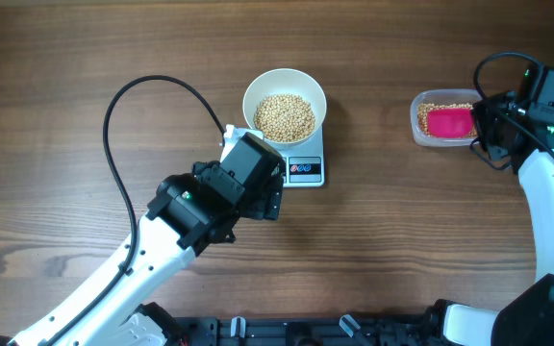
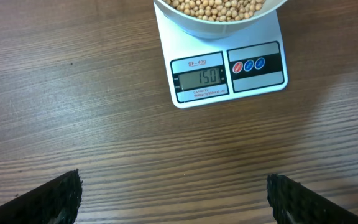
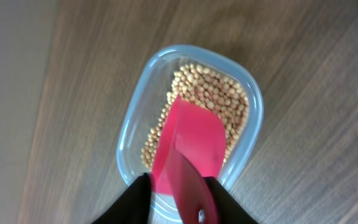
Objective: Scoop item into bowl and weigh 150g on scale
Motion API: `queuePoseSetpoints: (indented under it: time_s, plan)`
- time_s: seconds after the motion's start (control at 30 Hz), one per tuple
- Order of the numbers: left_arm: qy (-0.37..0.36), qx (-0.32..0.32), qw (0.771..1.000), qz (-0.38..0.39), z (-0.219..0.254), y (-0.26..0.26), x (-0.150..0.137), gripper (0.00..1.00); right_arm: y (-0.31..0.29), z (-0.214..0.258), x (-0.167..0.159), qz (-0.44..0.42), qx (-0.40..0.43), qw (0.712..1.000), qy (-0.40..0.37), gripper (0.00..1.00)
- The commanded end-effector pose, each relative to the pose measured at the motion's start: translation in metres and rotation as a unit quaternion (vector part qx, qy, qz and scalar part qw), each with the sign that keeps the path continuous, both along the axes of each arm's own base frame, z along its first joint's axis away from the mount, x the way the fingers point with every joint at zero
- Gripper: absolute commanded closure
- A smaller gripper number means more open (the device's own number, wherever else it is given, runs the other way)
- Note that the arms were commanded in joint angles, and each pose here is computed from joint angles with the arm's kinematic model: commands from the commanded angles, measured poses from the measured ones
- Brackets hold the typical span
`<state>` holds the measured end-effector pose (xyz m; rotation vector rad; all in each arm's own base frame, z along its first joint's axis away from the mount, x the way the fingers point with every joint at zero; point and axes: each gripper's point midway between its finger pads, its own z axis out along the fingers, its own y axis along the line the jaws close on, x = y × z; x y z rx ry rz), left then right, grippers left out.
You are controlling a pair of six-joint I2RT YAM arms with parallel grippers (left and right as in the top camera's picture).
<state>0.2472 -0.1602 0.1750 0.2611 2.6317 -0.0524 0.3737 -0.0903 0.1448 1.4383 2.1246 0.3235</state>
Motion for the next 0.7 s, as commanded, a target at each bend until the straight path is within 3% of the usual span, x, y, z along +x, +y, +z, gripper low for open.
queuePoseSetpoints:
  time_s: [0.0,0.2,0.27,0.37,0.57,0.67]
  plan:
    - [0.001,0.001,1.0,0.003,-0.001,0.002,0.0,0.0,0.0,-0.014,-0.012,-0.003,-0.001,0.999,0.035,0.53]
    - [0.0,0.001,1.0,0.003,-0.001,0.002,0.0,0.0,0.003,-0.019,-0.022,0.04,-0.02,0.997,0.064,0.17]
    - [0.0,0.001,1.0,0.003,-0.001,0.002,0.0,0.0,0.004,-0.019,-0.026,0.062,-0.031,0.995,0.071,0.14]
    - [0.001,0.001,1.0,0.003,-0.001,0.002,0.0,0.0,0.002,-0.008,-0.028,0.097,-0.062,0.991,0.067,0.0]
    - [0.001,0.001,1.0,0.003,-0.001,0.002,0.0,0.0,-0.013,0.063,-0.024,0.144,-0.176,0.974,0.012,0.0]
    - [0.001,0.001,1.0,0.003,-0.001,0.002,0.0,0.0,0.022,0.096,-0.018,0.282,-0.196,0.937,-0.062,0.0]
